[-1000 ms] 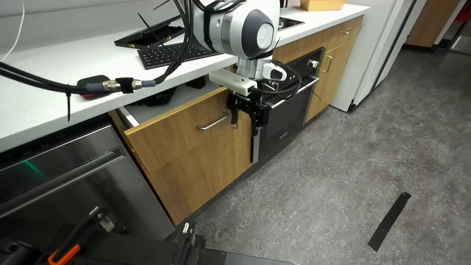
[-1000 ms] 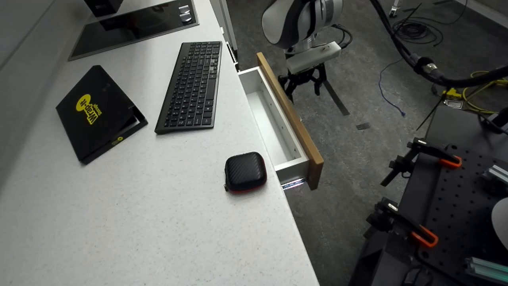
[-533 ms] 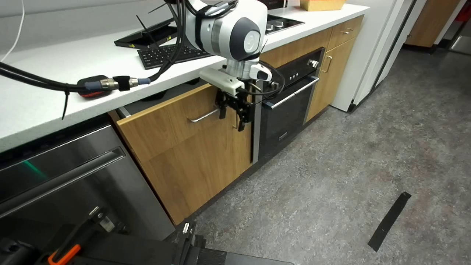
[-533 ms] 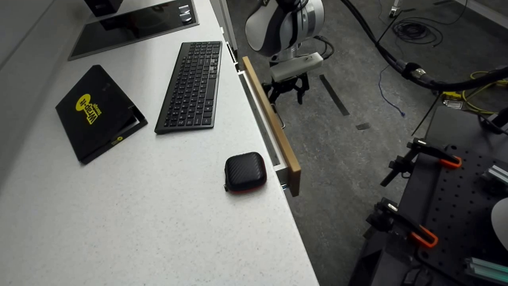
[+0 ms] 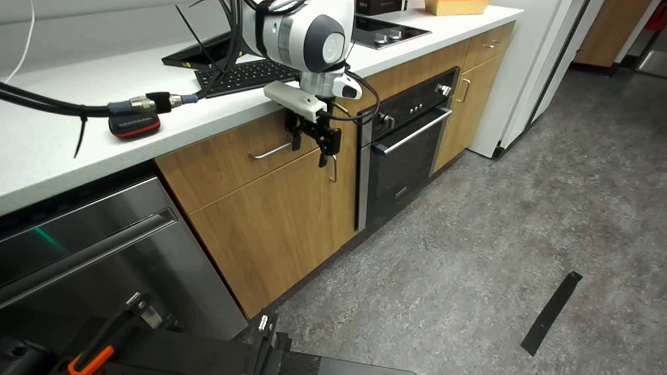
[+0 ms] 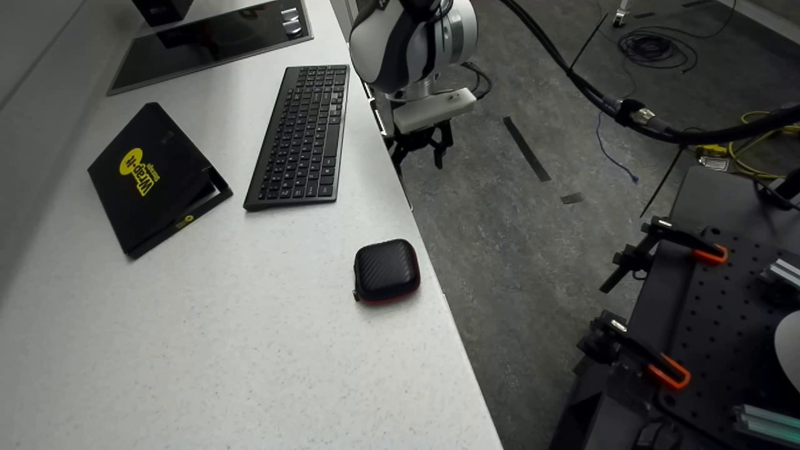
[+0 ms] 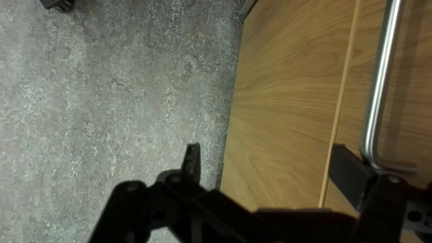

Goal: Close the open drawer

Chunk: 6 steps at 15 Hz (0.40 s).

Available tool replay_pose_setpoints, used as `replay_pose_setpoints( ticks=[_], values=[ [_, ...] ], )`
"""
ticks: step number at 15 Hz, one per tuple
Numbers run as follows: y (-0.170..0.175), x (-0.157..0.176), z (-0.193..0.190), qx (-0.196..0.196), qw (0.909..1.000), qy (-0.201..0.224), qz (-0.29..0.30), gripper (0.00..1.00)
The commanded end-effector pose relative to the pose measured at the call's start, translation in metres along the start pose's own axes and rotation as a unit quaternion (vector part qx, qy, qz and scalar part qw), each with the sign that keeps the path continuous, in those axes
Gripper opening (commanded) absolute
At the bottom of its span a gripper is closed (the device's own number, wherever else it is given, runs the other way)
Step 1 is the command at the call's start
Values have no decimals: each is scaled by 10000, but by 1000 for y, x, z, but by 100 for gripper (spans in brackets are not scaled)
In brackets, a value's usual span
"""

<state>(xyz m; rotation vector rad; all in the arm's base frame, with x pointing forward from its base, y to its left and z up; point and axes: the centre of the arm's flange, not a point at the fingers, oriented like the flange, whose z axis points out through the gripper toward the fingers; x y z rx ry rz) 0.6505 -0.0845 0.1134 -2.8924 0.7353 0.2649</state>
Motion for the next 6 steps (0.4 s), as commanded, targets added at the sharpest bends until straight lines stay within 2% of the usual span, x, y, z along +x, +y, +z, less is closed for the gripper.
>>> replay_pose_setpoints(
  ticks=[1,2,6],
  values=[
    [-20,-3,0,153,9993,-315,-147,100],
    [0,0,0,-5,10000,-24,-45,100],
    [0,1,-1,-12,10000,-61,-45,100]
  ],
)
